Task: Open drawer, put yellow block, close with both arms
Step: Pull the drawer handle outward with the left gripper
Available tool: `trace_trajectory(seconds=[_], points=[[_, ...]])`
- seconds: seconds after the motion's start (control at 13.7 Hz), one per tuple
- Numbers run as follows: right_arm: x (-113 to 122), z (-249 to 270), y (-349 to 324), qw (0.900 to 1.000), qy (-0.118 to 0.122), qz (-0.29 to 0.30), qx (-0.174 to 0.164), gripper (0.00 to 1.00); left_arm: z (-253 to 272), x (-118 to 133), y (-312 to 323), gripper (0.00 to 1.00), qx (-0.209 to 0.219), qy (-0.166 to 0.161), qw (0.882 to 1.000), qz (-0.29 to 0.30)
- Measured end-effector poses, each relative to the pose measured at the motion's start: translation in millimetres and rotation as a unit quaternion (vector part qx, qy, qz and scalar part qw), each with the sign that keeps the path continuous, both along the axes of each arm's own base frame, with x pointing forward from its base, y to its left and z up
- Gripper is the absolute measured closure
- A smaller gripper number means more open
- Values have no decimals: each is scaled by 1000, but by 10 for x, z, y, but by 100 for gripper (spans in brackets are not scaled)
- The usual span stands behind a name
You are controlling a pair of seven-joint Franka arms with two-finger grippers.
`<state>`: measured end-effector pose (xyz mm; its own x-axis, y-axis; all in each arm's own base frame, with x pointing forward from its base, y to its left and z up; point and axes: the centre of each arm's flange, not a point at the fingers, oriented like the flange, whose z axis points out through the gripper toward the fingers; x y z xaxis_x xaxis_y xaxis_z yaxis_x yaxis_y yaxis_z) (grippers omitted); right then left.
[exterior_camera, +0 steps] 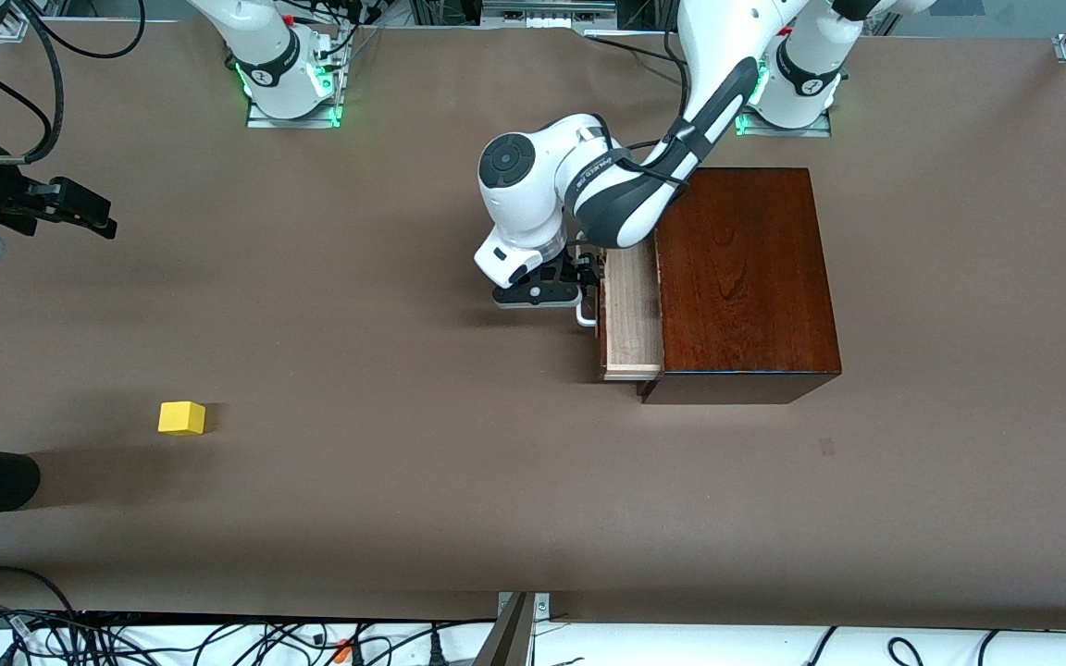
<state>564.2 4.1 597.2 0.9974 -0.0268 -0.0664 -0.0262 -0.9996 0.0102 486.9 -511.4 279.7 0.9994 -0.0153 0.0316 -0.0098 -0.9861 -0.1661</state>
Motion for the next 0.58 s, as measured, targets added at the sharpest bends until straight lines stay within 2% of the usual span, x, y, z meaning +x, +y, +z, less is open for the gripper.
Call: trace_trajectory(seconds=[0.58], points=[[-5,-3,1,1000,2,0,0,0,16,-1,-2,0,2,3,1000,2]])
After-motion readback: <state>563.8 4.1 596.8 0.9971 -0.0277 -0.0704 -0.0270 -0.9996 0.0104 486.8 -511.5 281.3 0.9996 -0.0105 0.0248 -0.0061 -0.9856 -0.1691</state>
